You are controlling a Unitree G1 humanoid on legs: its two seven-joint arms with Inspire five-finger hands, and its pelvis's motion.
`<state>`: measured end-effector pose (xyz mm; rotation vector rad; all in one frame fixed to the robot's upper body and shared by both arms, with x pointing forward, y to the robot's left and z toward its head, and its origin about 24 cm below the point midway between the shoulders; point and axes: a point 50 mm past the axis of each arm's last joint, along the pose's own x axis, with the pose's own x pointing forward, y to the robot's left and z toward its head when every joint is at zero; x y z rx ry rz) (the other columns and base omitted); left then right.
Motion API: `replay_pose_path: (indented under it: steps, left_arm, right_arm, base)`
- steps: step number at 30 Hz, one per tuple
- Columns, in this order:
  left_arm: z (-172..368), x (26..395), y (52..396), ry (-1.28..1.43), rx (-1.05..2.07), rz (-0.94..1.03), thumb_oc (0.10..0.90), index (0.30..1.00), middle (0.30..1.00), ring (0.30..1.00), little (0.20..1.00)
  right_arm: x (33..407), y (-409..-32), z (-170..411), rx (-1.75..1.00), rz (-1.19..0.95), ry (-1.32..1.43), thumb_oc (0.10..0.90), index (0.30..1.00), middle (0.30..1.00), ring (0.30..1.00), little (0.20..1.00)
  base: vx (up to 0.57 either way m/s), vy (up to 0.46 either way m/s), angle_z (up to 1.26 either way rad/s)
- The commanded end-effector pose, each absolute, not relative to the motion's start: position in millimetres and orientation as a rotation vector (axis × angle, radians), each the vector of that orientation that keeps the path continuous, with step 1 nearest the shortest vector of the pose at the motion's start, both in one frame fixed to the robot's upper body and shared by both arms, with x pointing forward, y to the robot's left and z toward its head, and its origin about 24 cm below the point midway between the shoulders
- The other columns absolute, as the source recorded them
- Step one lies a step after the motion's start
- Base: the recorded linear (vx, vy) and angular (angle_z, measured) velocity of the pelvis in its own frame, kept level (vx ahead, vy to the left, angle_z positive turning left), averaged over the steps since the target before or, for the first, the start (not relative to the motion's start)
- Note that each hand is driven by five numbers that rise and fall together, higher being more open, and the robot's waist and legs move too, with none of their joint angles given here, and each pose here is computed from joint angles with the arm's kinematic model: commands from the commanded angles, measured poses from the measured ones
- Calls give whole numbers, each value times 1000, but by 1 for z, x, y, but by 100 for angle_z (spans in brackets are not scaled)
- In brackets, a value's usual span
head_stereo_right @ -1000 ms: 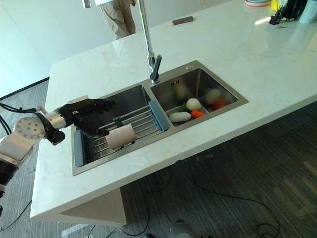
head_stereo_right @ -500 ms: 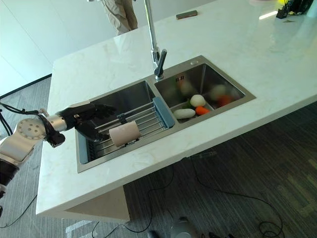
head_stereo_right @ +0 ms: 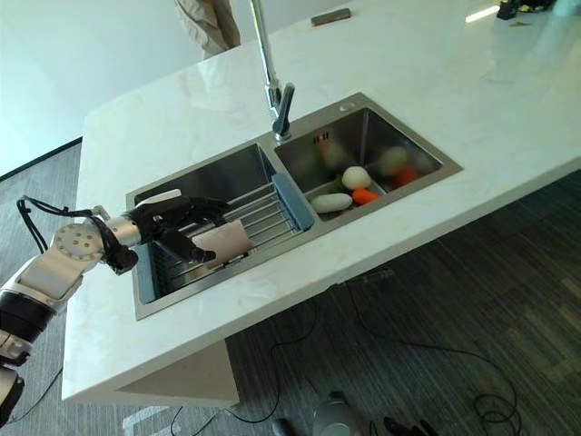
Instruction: Place the dishes in the dishwasher.
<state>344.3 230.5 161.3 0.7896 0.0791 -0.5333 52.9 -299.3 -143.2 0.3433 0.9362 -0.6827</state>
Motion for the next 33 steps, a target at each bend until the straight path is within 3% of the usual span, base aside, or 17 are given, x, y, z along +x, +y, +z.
replay_pose_path:
  steps: [1,22,33]
  left_arm:
    - [208,351,237,-116,731,-390,800,900,900,900,900]
    - [198,352,245,-57,1039,-247,800,900,900,900,900]
    - [187,351,244,42,994,-304,800,900,900,900,900]
  right_arm:
    - [41,-317,-135,309,-722,906,800,900,900,900,900]
    - [49,-328,-126,285,-710,844,800,900,900,900,900]
    - [61,-331,-122,273,-692,811,800,900,900,900,900]
  base:
    - [17,15,-14]
    - [13,14,-3]
    - [0,0,0]
